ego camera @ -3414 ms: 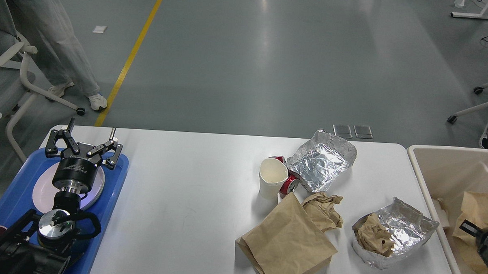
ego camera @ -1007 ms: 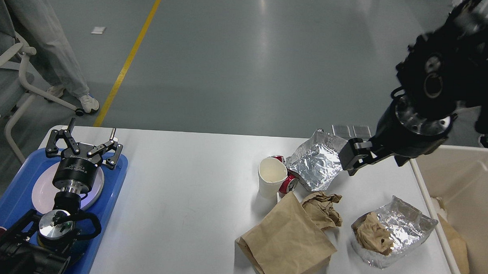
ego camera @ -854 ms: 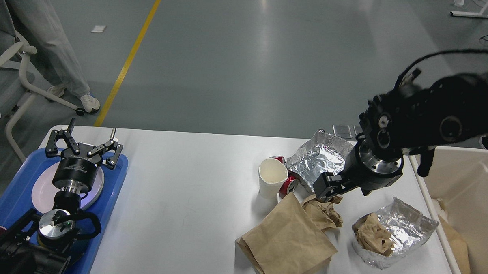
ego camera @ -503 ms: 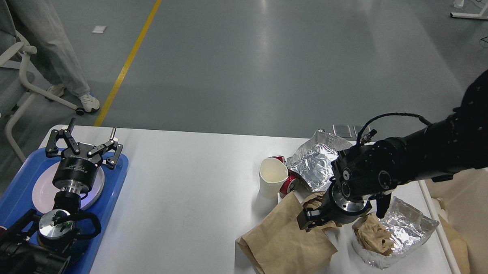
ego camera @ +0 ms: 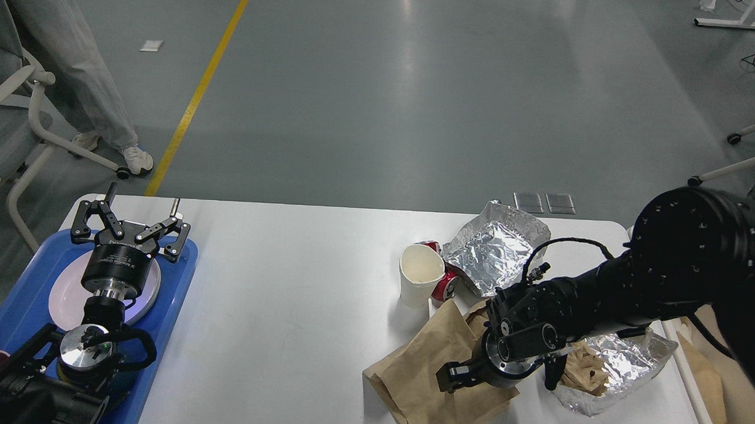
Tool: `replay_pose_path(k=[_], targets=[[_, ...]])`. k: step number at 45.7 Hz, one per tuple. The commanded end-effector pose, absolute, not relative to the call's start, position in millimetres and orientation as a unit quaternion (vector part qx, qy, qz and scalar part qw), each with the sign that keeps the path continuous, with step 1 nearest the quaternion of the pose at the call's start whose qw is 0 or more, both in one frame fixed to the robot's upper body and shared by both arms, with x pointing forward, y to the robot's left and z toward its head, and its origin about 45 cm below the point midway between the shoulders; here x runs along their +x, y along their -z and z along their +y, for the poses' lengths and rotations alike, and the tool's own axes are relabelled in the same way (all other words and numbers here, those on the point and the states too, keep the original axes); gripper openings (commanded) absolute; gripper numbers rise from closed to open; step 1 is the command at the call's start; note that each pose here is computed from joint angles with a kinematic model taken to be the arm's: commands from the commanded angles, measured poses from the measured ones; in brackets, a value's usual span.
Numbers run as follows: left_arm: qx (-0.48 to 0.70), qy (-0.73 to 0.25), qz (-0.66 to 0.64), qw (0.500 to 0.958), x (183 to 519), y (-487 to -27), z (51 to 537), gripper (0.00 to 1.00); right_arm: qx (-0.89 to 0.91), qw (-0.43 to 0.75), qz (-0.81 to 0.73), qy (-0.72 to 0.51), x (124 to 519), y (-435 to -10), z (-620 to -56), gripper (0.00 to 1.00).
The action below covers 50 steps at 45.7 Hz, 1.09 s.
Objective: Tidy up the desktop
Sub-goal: 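Grasp the large brown paper bag with the right gripper and lift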
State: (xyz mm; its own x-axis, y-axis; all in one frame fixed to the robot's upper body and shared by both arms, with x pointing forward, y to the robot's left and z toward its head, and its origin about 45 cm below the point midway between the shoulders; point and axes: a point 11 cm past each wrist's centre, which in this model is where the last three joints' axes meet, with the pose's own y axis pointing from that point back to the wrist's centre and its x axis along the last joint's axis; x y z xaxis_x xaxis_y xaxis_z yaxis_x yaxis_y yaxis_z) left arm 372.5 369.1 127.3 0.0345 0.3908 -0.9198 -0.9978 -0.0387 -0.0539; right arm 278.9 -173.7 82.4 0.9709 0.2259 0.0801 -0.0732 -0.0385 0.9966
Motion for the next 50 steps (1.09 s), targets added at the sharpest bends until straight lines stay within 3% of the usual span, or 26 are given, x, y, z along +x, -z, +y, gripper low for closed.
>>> replay_pose_path(k=[1, 9, 14, 20, 50], targets=[[-0.414, -0.59, 0.366, 0.588, 372.5, -127.5, 369.2, 0.96, 0.714, 0.69, 0.058, -0.108, 275.3, -79.5, -170.7, 0.89], [-0.415, -0.59, 0.366, 0.588, 372.5, -127.5, 369.3, 0.96, 0.716, 0.687, 0.069, -0.103, 266.9, -75.5, -166.6, 0.33], [-0.415, -0.59, 0.366, 0.588, 372.5, -127.5, 369.3, 0.96, 0.717, 0.687, 0.071, -0.099, 264.2, -73.4, -167.1, 0.23], [-0.415, -0.59, 0.366, 0.588, 372.5, -127.5, 369.3, 0.96, 0.72, 0.684, 0.075, -0.093, 258.8, -69.7, -165.1, 0.0], [-0.415, -0.59, 0.366, 0.588, 372.5, -127.5, 369.3, 0.96, 0.739, 0.664, 0.089, -0.066, 240.7, -68.5, -148.9, 0.0]])
